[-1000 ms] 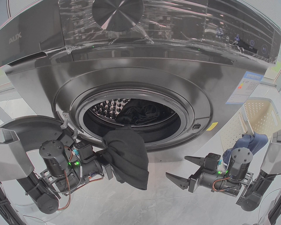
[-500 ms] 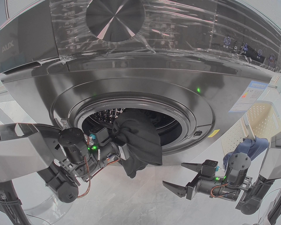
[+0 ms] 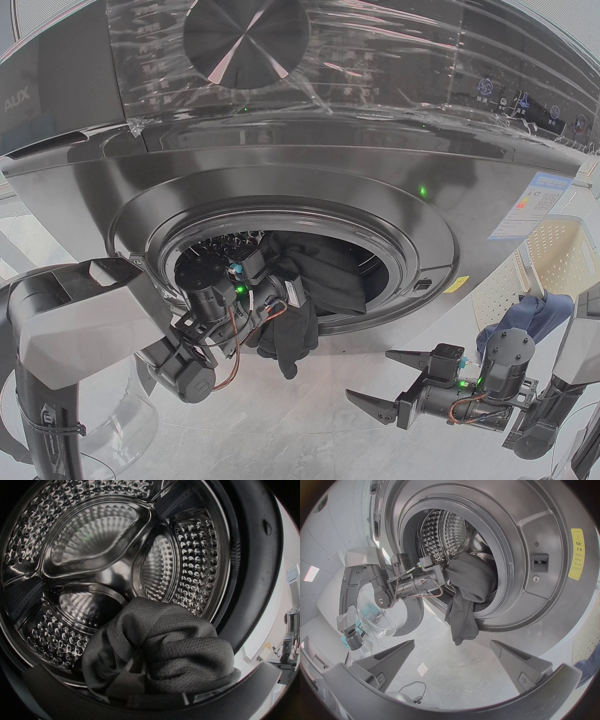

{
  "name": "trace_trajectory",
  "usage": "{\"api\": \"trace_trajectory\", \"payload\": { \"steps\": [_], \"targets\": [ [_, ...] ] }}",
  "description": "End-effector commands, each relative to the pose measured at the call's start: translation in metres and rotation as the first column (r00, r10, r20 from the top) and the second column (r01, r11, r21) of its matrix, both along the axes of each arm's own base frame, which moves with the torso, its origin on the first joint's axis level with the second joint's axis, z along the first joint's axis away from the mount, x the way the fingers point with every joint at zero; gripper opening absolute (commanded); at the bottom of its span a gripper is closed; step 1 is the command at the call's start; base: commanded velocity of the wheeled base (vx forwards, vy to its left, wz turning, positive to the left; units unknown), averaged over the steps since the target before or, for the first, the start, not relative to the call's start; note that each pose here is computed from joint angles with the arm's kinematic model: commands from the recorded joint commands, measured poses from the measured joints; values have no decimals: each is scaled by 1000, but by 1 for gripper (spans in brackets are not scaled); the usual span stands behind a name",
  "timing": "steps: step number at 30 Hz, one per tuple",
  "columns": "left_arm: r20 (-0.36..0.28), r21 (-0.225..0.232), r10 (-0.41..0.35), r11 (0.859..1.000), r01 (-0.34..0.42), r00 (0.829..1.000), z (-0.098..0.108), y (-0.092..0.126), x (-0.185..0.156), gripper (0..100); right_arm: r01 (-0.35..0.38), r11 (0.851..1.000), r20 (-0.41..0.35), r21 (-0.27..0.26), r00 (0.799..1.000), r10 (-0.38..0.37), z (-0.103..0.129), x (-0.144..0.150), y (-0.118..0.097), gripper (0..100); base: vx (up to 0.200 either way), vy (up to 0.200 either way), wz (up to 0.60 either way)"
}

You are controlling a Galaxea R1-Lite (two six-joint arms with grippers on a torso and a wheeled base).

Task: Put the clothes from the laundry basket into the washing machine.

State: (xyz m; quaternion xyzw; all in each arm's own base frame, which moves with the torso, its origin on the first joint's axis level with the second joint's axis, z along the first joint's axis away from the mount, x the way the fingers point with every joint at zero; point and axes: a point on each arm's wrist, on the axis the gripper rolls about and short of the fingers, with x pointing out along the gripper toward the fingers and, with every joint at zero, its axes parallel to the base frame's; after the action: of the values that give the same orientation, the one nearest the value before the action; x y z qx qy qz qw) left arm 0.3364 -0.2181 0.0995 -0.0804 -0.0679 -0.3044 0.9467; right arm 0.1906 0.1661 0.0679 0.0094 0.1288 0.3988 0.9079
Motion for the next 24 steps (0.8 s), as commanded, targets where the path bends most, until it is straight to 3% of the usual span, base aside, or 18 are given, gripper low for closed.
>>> {"api": "trace_trajectory", "payload": {
  "steps": [1,4,11,18,24],
  "targets": [
    [-13,4,13,1000,-13,1000,-12,-12,21,0,-8,1000,-7,-6,1000,8,-2,-1,2,100,0,0,0],
    [1,-5,25,1000,-25,1000,-9,-15,33,0,-8,1000,-7,-6,1000,8,-2,-1,2,100,0,0,0],
    [49,-58,153,987,-150,987,11,-10,81,0,-8,1000,-16,-12,1000,8,-5,-1,2,100,0,0,0],
    [67,-77,171,983,-166,983,26,-10,90,0,-10,1000,-21,-15,1000,9,-6,-1,2,100,0,0,0],
    [55,-72,183,981,-178,982,25,-9,89,0,-13,1000,-26,-19,1000,12,-8,-1,3,100,0,0,0]
  ]
}}
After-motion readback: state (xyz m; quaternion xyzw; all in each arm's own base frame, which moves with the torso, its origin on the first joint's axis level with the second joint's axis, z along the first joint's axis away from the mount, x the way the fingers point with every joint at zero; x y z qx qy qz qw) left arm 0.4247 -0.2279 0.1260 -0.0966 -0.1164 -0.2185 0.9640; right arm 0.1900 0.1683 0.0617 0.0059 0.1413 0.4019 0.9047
